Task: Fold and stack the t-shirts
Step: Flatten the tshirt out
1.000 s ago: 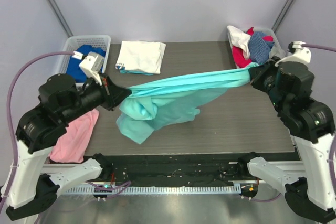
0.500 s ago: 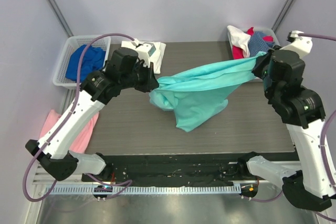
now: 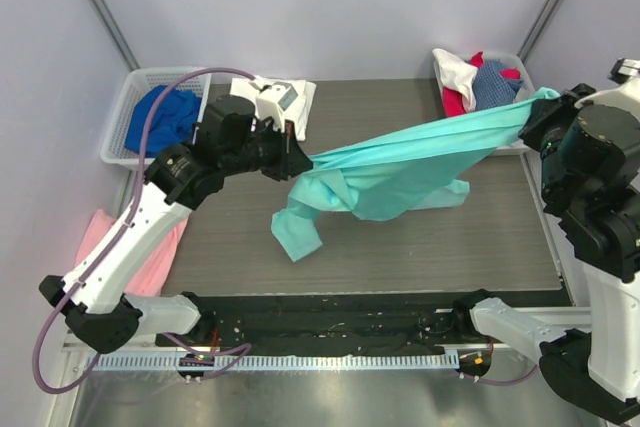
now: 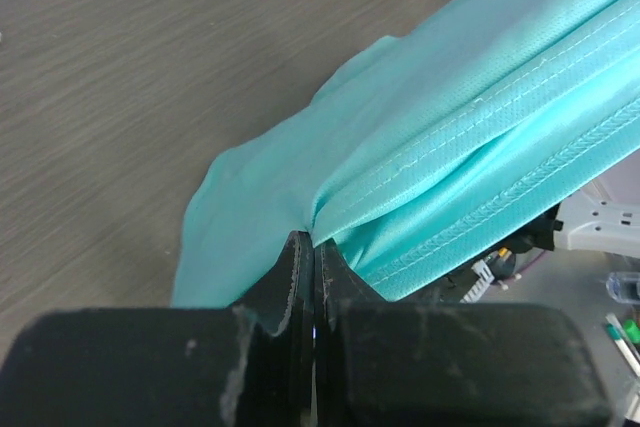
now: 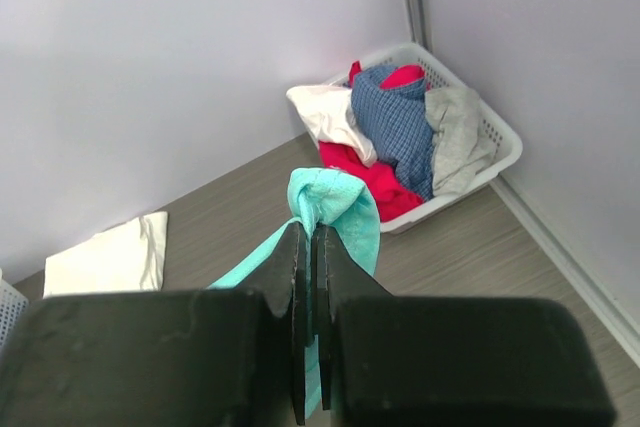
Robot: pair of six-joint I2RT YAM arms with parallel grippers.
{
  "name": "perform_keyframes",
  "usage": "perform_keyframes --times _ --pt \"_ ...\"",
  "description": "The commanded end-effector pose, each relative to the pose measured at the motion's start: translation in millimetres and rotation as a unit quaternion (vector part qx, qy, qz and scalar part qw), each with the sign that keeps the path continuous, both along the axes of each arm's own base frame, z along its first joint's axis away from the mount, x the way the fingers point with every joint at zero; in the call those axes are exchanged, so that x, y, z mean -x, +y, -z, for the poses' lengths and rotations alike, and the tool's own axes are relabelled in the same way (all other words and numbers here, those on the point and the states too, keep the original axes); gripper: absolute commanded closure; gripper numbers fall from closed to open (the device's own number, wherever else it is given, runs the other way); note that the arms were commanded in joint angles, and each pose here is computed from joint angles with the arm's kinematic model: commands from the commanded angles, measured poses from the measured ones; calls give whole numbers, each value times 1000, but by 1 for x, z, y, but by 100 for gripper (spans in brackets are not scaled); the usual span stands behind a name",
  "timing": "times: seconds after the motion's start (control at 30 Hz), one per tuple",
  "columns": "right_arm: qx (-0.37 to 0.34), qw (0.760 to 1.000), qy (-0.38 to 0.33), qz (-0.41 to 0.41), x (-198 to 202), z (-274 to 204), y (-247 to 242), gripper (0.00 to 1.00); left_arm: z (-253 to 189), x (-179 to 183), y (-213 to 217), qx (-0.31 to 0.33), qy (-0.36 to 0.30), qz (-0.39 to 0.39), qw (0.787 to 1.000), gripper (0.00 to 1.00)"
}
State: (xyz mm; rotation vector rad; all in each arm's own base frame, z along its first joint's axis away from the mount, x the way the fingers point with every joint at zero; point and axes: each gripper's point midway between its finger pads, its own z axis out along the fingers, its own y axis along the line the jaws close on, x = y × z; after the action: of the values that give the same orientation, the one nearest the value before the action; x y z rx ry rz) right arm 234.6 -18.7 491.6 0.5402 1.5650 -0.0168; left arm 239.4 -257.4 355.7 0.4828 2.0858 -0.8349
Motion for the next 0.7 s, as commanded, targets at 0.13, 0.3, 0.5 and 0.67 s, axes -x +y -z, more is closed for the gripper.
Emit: perform_keyframes --times 0.13,0.3,0.5,0.67 --pt "0 992 -86 92 68 -66 -55 99 46 65 -90 -32 48 139 989 100" --pt "-14 989 -114 95 68 -85 -56 99 76 121 -139 -59 71 216 972 100" --pt "-2 999 -42 -15 -48 -40 21 99 117 167 -155 -87 101 245 960 100" --pt "-10 992 34 -118 -172 52 106 99 141 142 -114 -89 67 158 981 100"
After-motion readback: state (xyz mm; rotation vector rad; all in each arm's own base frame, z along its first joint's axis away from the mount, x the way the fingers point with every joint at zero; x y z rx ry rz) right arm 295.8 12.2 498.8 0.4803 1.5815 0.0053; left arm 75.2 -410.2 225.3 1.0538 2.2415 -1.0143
